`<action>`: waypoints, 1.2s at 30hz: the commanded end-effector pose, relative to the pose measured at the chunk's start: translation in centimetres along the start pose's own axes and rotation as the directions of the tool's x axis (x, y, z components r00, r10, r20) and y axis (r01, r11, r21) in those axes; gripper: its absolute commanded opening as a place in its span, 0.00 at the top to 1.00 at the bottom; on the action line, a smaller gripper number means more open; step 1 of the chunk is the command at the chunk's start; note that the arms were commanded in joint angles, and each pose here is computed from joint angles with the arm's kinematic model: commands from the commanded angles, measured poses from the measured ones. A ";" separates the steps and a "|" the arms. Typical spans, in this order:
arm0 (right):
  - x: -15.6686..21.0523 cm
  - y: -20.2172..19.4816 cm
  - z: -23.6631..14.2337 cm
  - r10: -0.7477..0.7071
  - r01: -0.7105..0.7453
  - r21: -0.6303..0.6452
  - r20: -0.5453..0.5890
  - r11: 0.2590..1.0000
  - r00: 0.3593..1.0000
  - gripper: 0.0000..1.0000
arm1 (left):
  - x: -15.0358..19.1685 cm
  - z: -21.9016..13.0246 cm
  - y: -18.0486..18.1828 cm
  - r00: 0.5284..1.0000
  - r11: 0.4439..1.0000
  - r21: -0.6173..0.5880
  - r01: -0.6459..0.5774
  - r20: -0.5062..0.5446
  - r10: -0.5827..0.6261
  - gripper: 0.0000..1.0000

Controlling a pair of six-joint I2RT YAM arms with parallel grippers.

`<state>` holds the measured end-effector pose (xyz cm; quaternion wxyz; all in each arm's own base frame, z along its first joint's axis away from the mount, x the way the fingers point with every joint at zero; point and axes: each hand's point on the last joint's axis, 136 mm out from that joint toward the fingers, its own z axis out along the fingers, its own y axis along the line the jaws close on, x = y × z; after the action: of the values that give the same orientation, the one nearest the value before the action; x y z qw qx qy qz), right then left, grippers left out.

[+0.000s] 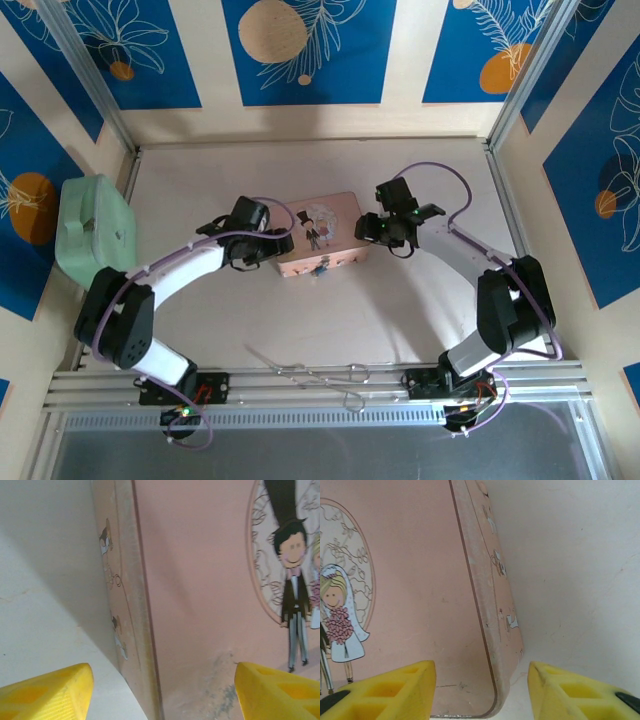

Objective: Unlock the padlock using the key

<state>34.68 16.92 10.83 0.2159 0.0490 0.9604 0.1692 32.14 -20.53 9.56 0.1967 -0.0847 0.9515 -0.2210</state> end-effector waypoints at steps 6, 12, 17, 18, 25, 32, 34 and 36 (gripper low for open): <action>0.1 1.1 0.8 -0.024 0.023 -0.045 -0.021 0.999 1.000 0.59 | 0.5 0.9 0.5 0.999 1.000 -0.009 -0.019 -0.039 0.018 0.32; 1.3 1.7 0.7 -0.040 0.039 -0.031 -0.031 0.999 0.999 0.71 | 0.5 1.0 1.0 0.999 0.999 -0.024 -0.027 -0.037 0.026 0.32; 3.1 2.3 0.6 -0.049 0.049 -0.016 -0.045 0.999 0.998 0.77 | 0.2 1.2 1.1 0.998 0.998 -0.039 -0.050 -0.042 0.049 0.30; 3.5 2.4 0.5 -0.052 0.052 -0.008 -0.045 0.999 0.998 0.77 | 0.1 1.4 1.2 0.997 0.997 -0.044 -0.058 -0.044 0.056 0.31; 4.0 3.1 -1.2 -0.083 0.083 0.024 0.002 0.996 0.997 0.76 | -0.7 2.2 0.9 0.995 0.994 -0.061 -0.090 -0.047 0.087 0.35; 3.0 4.7 -6.3 -0.188 0.169 0.125 0.165 0.978 0.968 0.39 | -1.3 2.1 0.6 0.993 0.991 -0.066 -0.113 -0.049 0.110 0.38; 3.3 5.9 -7.7 -0.233 0.208 0.127 0.224 0.970 0.946 0.31 | -1.4 1.8 0.4 0.993 0.992 -0.057 -0.111 -0.044 0.108 0.38; 3.9 7.9 -8.6 -0.284 0.268 0.096 0.284 0.959 0.916 0.28 | -1.4 1.5 0.2 0.993 0.993 -0.042 -0.110 -0.038 0.109 0.38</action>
<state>27.74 22.17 16.87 0.3202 -0.0487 0.9389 0.1164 34.85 -20.97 9.32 0.2082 -0.0452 0.9561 -0.2014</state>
